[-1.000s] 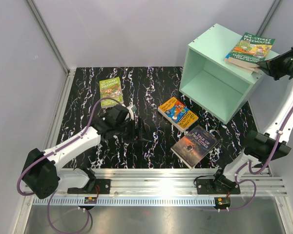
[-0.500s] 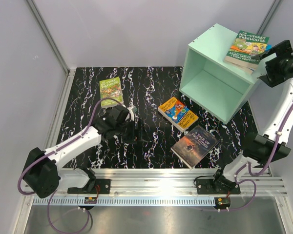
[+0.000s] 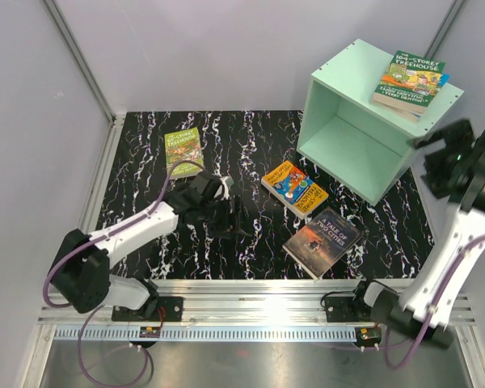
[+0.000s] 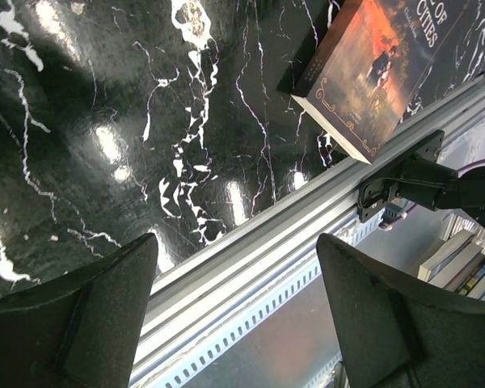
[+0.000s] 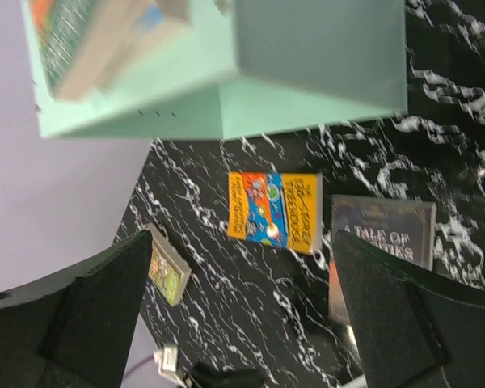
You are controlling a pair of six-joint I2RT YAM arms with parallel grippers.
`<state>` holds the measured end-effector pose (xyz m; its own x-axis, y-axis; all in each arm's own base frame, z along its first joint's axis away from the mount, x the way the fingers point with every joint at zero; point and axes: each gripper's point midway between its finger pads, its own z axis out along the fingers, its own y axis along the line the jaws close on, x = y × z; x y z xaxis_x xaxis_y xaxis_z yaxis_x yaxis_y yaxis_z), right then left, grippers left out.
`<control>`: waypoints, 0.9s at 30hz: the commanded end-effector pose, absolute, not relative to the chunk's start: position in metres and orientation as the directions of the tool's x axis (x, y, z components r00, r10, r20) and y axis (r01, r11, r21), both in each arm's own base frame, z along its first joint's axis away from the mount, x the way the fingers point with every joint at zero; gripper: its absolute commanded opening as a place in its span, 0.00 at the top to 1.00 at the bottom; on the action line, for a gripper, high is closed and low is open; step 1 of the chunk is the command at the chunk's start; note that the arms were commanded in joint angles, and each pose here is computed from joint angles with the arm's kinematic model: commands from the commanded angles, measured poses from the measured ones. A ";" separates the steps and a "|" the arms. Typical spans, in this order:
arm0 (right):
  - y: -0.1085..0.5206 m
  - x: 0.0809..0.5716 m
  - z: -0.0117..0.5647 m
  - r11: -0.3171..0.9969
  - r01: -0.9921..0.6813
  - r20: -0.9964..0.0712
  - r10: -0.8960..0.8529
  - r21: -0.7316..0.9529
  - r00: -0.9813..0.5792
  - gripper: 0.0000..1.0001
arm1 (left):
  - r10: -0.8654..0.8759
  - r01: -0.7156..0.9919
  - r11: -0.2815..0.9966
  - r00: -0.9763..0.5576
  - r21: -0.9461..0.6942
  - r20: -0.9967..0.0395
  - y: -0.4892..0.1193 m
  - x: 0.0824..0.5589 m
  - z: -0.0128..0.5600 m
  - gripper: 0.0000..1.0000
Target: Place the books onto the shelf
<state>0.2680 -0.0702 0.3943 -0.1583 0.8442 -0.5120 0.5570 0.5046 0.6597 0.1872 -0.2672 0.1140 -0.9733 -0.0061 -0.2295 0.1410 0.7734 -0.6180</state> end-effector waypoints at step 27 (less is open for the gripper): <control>0.028 0.200 0.026 0.351 0.831 0.179 0.870 0.431 -0.460 0.00 | 0.279 0.327 0.804 -0.945 -0.497 -0.171 -0.413 0.249 0.037 0.14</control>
